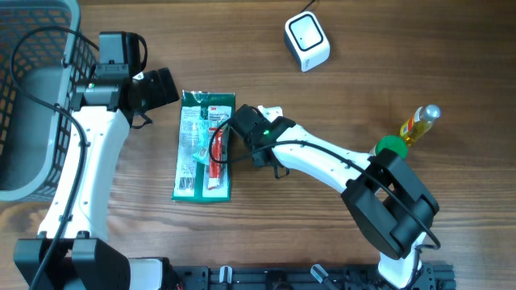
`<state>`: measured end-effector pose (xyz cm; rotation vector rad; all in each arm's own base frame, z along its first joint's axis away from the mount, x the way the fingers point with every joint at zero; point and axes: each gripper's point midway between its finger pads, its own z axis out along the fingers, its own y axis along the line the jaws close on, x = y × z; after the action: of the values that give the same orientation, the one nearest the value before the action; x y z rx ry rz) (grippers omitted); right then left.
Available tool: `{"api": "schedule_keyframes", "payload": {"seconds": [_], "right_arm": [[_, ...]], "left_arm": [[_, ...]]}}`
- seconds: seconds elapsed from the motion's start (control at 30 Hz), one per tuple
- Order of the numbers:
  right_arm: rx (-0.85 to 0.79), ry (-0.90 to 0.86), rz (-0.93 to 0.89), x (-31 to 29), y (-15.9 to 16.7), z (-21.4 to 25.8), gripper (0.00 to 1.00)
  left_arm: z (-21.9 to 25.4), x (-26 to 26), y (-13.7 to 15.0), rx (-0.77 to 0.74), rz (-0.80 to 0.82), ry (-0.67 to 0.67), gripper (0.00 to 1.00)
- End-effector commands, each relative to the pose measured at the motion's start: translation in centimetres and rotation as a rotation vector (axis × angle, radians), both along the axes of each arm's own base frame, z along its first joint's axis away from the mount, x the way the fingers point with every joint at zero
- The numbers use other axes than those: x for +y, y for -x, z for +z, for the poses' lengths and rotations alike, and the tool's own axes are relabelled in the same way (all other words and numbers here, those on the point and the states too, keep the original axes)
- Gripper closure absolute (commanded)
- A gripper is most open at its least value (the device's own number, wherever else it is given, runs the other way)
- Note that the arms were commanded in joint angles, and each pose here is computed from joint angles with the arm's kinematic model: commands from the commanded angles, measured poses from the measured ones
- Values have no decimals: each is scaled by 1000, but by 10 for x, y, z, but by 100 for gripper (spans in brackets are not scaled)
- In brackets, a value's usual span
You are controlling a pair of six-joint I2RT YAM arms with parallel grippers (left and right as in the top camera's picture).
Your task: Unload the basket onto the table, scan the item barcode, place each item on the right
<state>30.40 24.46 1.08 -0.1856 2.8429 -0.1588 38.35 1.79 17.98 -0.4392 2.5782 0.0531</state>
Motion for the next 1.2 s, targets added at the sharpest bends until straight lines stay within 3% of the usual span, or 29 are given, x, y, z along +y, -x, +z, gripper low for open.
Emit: {"api": "schedule_keyframes", "payload": {"seconds": [0.0, 0.4, 0.97, 1.17], "right_arm": [[51, 33, -11, -9, 10, -6, 96], [59, -270, 90, 19, 21, 77, 96], [283, -779, 395, 58, 48, 129, 96], [275, -817, 435, 60, 47, 135, 96]], "left_arm": [[2, 3, -2, -6, 16, 0, 0], [2, 3, -2, -6, 16, 0, 0], [2, 3, -2, -6, 16, 0, 0], [2, 3, -2, -6, 16, 0, 0]]}}
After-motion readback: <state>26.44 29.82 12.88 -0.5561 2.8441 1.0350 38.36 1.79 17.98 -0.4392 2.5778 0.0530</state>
